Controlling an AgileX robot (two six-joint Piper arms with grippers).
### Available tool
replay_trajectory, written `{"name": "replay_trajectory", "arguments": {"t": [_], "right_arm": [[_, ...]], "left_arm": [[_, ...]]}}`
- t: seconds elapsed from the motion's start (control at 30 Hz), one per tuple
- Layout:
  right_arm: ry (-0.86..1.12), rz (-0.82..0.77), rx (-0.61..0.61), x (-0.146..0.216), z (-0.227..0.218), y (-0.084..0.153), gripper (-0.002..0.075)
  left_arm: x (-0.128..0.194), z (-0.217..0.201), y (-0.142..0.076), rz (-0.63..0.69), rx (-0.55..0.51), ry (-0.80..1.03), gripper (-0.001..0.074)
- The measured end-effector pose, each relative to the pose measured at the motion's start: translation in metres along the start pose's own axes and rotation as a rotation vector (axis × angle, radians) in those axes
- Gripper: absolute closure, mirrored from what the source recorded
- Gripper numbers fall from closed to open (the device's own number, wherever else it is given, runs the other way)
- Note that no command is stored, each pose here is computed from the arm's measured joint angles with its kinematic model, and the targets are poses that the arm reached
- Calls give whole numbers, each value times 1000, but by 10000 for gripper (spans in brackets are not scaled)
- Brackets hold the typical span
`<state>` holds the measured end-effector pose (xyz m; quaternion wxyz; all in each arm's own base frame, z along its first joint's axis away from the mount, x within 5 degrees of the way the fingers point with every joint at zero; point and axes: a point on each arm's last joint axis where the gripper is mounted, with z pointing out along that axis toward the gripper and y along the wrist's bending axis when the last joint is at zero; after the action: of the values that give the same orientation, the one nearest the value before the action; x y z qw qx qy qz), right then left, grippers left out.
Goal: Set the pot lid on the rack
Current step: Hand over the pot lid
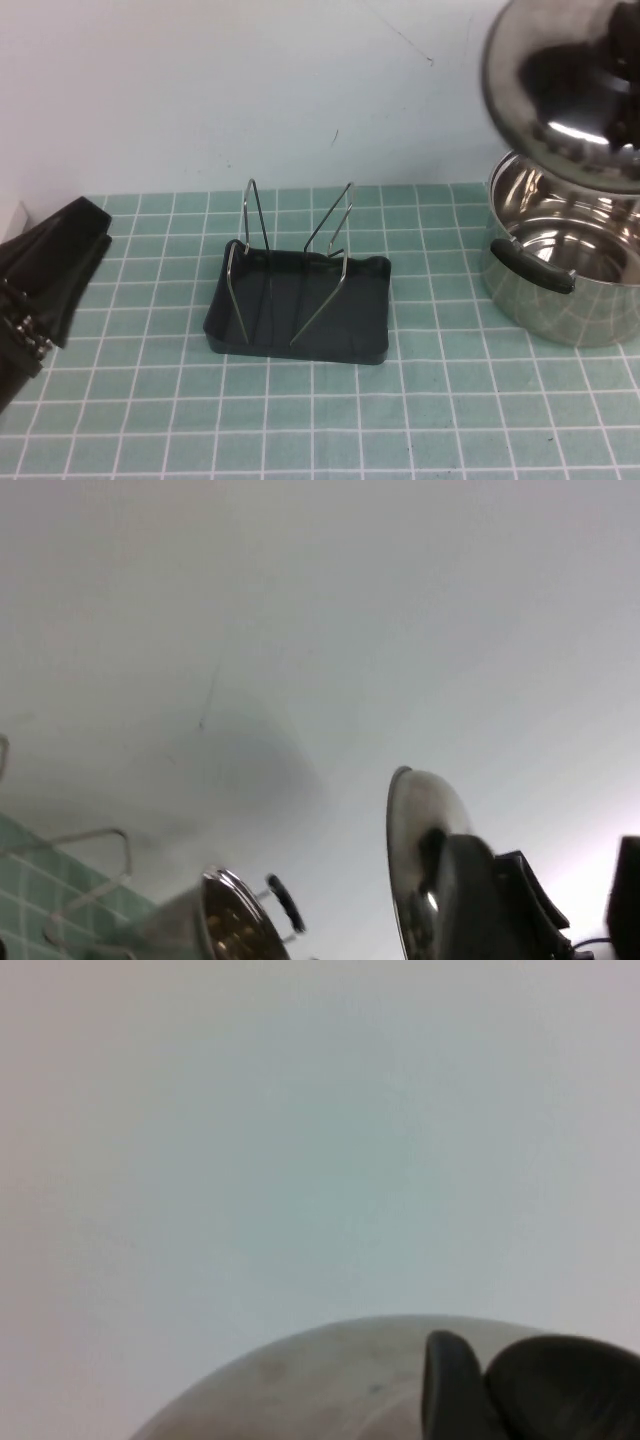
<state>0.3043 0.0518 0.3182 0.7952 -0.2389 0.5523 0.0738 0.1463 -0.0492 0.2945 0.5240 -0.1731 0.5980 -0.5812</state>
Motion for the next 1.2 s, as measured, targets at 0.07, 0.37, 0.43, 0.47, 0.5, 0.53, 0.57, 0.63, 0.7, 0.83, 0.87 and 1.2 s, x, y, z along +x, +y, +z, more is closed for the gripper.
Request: {"name": "replay_trajectory", "arguments": {"t": [0.07,0.37,0.43,0.47,0.5,0.53,0.57,0.63,0.7,0.83,0.87,1.2], "right_arm": [[-37,-24,-104,-20,1,23,379],[-57,138,-501,-53,3,145,379],[-64,190,-549,-57,2,169,379],[-64,210,-561,-57,1,176,379],[-59,232,-573,-58,0,183,379],[-53,247,-587,-57,0,190,379],[-48,254,-601,-57,-1,196,379],[-43,264,-624,-57,2,206,379],[-42,267,-637,-57,5,213,379],[-51,272,-657,-58,15,222,379],[-55,274,-661,-58,16,223,379],[-103,398,-695,-60,18,228,379]], "left_arm": [[2,0,-1,-109,8,26,317],[9,0,-1,-253,-3,99,50],[11,-1,-1,-237,-7,120,46],[12,-1,-1,-229,-9,132,46],[13,-1,-1,-219,-9,144,45],[14,-1,0,-210,-11,154,45],[15,-1,0,-201,-13,165,44],[17,-2,-1,-192,-5,184,43],[18,-2,-3,-187,13,205,45],[21,-3,-7,-190,59,235,102],[21,-3,-8,-191,64,239,131],[21,-3,-14,-195,117,259,559]]}}
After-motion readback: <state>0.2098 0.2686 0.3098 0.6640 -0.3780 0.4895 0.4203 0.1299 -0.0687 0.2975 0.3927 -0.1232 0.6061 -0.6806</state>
